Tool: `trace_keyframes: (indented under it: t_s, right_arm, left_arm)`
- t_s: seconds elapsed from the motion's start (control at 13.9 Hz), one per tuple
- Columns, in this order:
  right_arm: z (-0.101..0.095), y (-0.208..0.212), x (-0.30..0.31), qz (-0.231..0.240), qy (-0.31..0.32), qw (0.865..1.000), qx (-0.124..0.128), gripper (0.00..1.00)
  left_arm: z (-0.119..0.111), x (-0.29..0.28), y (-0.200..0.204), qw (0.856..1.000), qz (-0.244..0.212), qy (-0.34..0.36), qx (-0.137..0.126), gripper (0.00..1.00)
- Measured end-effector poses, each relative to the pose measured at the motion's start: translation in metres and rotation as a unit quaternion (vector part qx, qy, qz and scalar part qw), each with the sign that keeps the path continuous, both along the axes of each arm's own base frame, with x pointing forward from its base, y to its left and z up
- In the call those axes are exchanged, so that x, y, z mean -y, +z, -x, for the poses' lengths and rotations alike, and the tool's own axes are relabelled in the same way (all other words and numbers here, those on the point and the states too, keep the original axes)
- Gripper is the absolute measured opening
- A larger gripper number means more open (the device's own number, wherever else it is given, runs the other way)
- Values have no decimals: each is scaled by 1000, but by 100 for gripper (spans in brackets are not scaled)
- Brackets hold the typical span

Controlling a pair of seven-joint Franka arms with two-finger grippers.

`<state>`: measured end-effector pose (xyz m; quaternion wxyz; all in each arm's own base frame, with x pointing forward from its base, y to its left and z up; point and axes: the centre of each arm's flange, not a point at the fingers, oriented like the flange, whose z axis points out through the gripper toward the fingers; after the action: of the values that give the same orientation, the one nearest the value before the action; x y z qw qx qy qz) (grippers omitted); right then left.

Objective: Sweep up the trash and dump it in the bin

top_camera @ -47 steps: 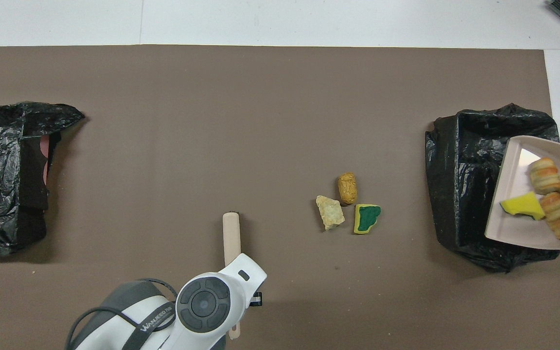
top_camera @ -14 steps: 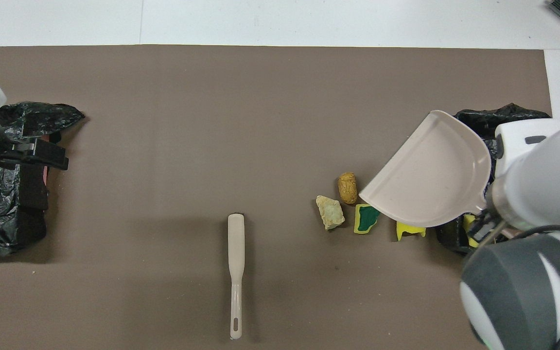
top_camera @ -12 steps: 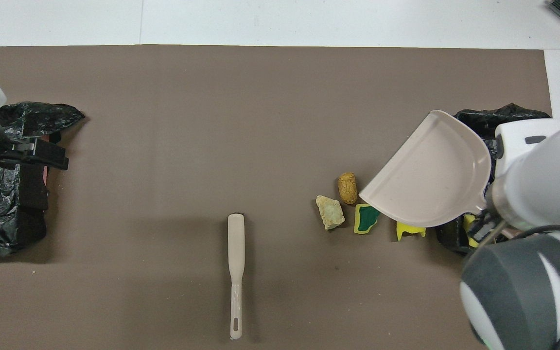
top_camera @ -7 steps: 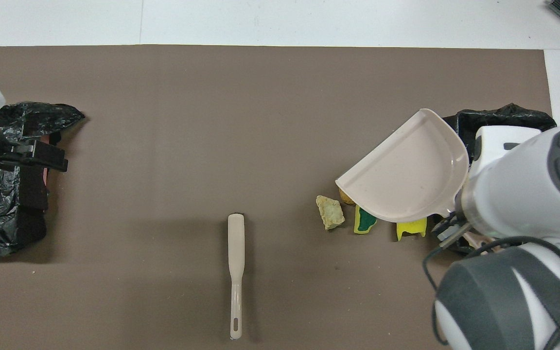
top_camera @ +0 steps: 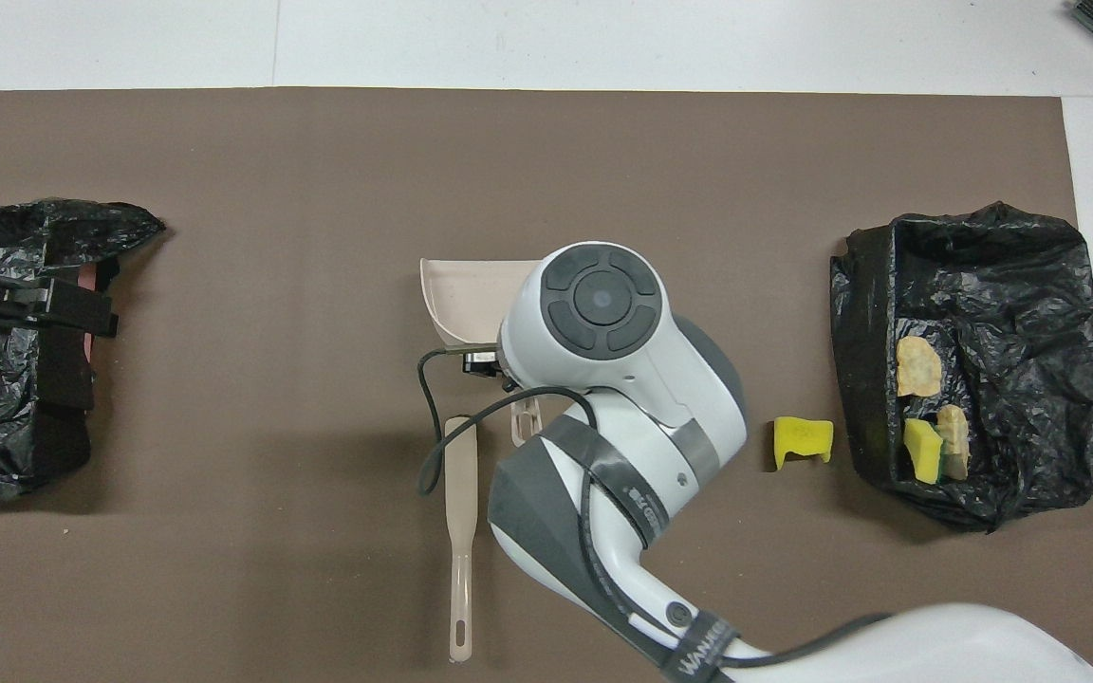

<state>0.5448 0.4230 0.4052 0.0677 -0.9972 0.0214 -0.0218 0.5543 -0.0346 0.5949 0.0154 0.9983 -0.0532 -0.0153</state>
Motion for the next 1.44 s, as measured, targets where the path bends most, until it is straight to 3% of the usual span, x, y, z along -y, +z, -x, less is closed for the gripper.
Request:
trace_keyframes:
  t_s: [0.57, 0.65, 1.01, 1.08, 1.22, 1.44]
  right_arm:
    - [-3, -32, -35, -29, -14, 999, 18, 31]
    - [-3, -34, -35, -29, -13, 999, 18, 36]
    - [3, -39, -35, -18, 23, 999, 13, 90]
    - [9, -34, -34, -10, 34, 999, 8, 100]
    - [32, -10, -34, 5, 57, 998, -6, 100]
    - [96, 18, -46, 13, 79, 996, -33, 100]
  left_arm:
    - [0, 3, 2, 1000, 6, -1, 3, 100]
    - [0, 5, 2, 1000, 7, -3, 4, 100]
    - [-7, 16, -4, 1000, 12, -10, 19, 100]
    - [-9, 20, -6, 1000, 14, -13, 22, 100]
    - [-16, 37, -17, 999, 17, -26, 28, 100]
    - [-27, 80, -47, 998, 18, -59, 28, 100]
